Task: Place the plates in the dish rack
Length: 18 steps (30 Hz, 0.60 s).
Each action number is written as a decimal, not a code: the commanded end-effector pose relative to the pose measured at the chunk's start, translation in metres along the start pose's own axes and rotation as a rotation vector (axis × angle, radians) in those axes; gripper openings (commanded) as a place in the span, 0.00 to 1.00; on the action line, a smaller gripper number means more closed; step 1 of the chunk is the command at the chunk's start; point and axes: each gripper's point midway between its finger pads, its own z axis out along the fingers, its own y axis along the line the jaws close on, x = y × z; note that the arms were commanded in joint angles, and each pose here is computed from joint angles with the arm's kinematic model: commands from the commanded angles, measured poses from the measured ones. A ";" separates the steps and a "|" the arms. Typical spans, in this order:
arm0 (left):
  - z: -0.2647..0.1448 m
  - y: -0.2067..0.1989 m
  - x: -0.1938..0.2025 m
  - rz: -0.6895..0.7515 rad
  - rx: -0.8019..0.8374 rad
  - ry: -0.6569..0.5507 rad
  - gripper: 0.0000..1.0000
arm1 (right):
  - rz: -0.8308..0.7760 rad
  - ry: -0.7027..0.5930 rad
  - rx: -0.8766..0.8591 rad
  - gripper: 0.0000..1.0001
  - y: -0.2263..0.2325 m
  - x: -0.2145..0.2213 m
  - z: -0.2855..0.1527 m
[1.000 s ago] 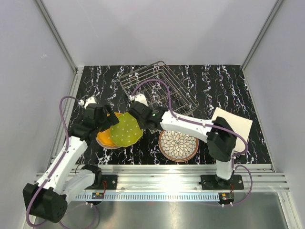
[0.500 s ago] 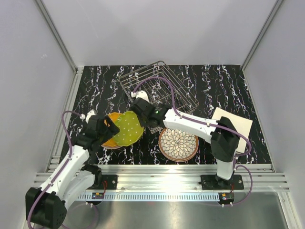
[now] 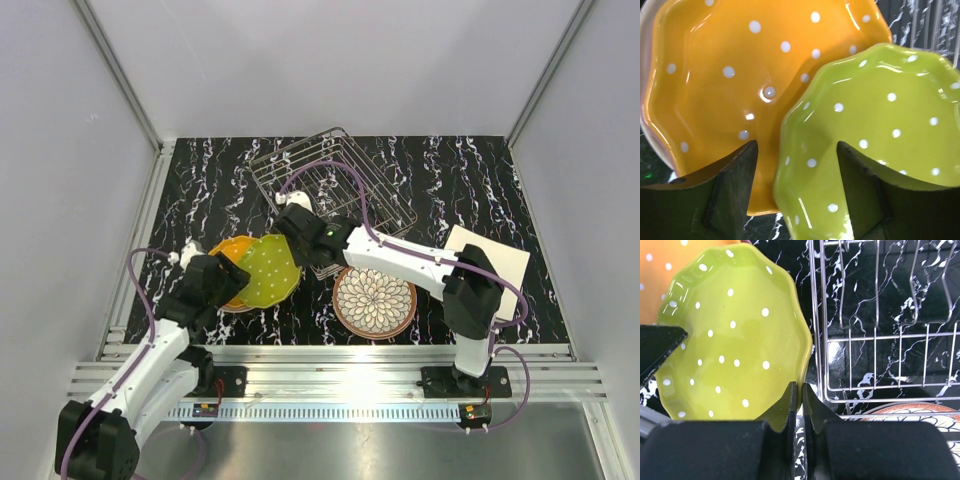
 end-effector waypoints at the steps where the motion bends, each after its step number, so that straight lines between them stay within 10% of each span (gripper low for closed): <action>1: 0.001 -0.016 -0.007 -0.049 0.097 -0.045 0.63 | 0.048 -0.045 -0.112 0.00 0.020 -0.024 -0.027; 7: 0.006 -0.002 0.002 -0.041 0.055 -0.030 0.47 | 0.061 0.004 -0.178 0.00 0.032 -0.017 -0.031; 14: -0.004 -0.008 -0.002 -0.065 0.091 -0.045 0.01 | 0.065 0.054 -0.214 0.00 0.041 -0.004 -0.033; 18: -0.022 -0.020 -0.019 -0.074 0.135 -0.106 0.00 | 0.079 0.058 -0.239 0.00 0.045 -0.001 -0.037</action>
